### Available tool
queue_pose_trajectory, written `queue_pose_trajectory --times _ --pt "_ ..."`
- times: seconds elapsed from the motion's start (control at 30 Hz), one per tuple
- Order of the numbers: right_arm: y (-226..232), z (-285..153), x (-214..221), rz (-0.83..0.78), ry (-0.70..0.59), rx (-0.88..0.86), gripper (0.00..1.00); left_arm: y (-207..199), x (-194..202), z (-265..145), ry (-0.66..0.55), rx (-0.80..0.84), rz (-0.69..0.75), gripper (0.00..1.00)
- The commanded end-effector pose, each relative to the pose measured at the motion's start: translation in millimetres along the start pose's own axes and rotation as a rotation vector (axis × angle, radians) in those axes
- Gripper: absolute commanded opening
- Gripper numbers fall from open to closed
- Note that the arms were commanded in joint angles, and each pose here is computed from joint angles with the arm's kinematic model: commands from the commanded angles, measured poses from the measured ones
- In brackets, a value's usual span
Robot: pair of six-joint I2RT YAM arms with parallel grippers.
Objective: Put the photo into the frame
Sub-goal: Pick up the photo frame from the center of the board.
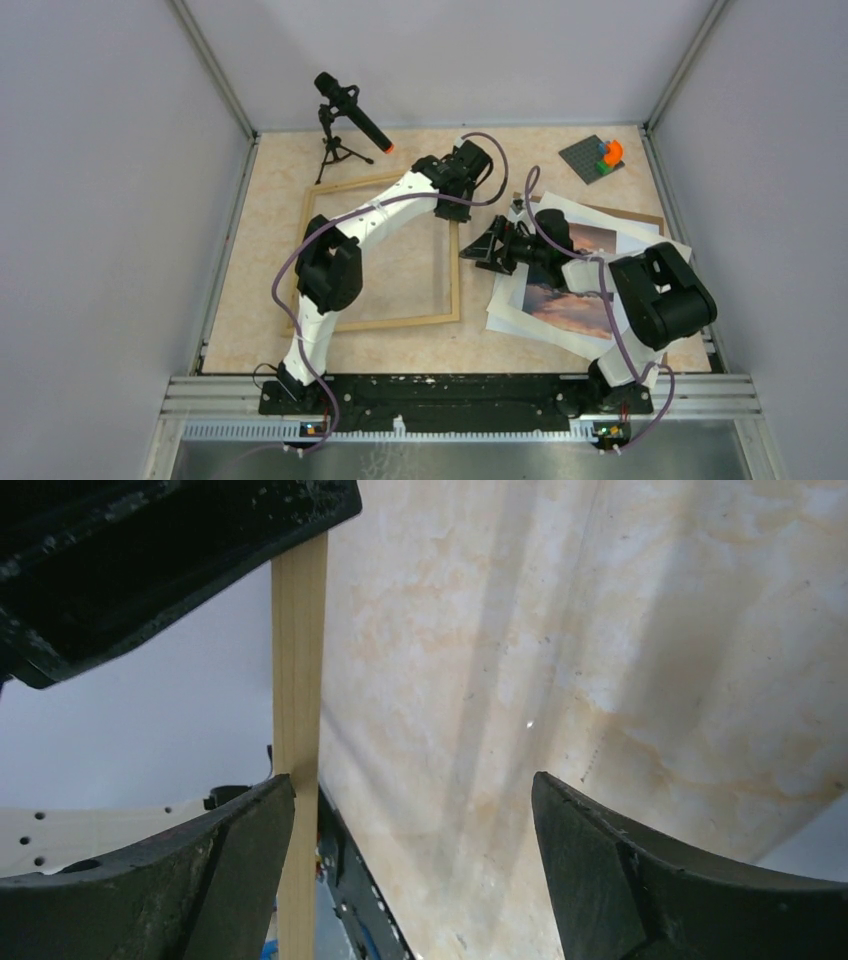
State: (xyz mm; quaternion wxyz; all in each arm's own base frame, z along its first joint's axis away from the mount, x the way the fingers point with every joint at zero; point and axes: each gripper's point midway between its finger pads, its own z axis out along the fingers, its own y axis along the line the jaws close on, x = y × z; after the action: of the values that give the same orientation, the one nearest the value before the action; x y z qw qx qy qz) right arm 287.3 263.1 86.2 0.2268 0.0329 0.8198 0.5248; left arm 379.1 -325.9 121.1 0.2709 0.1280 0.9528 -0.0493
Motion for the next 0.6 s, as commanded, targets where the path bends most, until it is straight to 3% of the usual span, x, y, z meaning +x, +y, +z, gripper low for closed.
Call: queue_pose_trajectory --times 0.0,0.23,0.4,0.57 --pt "27.1 5.6 -6.9 -0.03 -0.027 -0.107 0.85 -22.2 -25.6 -26.4 -0.093 0.117 0.006 0.07" --pt "-6.0 -12.9 -16.0 0.007 -0.127 0.042 0.71 -16.6 -26.8 -40.9 -0.109 0.119 -0.001 0.03" --pt "-24.3 -16.9 -0.3 0.061 -0.045 0.152 0.61 -15.3 -25.6 -45.2 -0.117 0.128 -0.004 0.01" --pt "-23.2 -27.5 32.5 0.101 0.043 0.218 0.63 -18.4 -27.4 -45.5 -0.117 0.143 -0.009 0.0"
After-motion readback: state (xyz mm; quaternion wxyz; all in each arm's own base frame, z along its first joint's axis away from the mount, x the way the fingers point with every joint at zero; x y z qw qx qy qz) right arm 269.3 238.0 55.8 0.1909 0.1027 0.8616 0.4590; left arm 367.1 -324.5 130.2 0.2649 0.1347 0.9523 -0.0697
